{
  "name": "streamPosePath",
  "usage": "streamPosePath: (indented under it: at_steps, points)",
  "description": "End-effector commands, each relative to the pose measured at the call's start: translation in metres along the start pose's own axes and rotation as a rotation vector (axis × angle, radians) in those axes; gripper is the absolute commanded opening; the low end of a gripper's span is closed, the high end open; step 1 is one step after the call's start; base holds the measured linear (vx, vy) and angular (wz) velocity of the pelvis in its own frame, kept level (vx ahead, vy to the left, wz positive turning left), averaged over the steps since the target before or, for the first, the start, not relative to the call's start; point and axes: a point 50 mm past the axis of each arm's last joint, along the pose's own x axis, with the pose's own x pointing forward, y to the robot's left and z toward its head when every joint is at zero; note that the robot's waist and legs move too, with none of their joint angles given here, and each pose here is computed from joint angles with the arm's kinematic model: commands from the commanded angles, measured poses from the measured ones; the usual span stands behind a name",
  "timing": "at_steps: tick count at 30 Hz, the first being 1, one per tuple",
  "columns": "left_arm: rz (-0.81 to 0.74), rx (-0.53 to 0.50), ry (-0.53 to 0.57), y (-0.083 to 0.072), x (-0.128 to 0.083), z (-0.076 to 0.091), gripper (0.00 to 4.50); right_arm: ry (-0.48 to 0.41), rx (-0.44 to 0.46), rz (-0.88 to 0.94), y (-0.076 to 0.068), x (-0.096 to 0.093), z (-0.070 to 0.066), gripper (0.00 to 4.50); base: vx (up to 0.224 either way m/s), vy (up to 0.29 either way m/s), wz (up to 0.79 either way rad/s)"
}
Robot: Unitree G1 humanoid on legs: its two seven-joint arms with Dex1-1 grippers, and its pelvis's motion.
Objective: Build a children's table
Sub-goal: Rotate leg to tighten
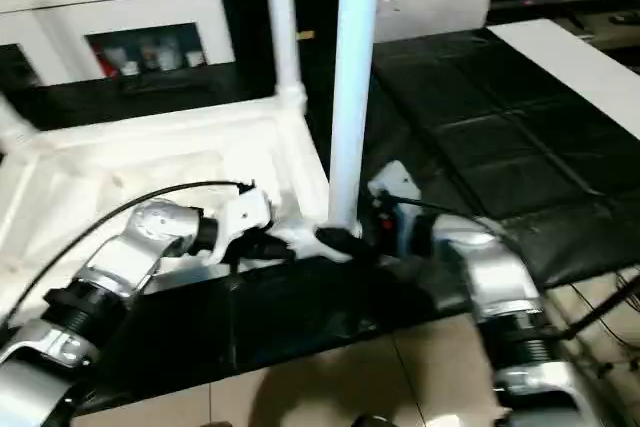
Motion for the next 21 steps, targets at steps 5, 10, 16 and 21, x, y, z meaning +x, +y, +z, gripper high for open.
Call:
streamPosePath:
  at_steps: [5, 10, 16, 21]
  points:
    - [-0.159, 0.137, 0.014, -0.004, -0.004, 0.011, 0.00, 0.066, -0.063, 0.192, 0.010, -0.009, 0.002, 4.44, 0.000, 0.000, 0.00]
    - [-0.259, 0.171, 0.010, -0.010, -0.007, 0.012, 0.00, 0.083, -0.064, 0.290, 0.016, -0.012, 0.002, 4.14, 0.000, 0.000, 0.00]
    - [-0.316, 0.192, 0.017, -0.014, -0.007, 0.013, 0.00, 0.091, -0.057, 0.330, 0.018, -0.013, 0.002, 3.69, 0.000, 0.000, 0.00]
    - [-0.334, 0.197, 0.010, -0.015, -0.007, 0.014, 0.00, 0.088, -0.049, 0.363, 0.020, -0.015, 0.003, 3.13, 0.000, 0.000, 0.00]
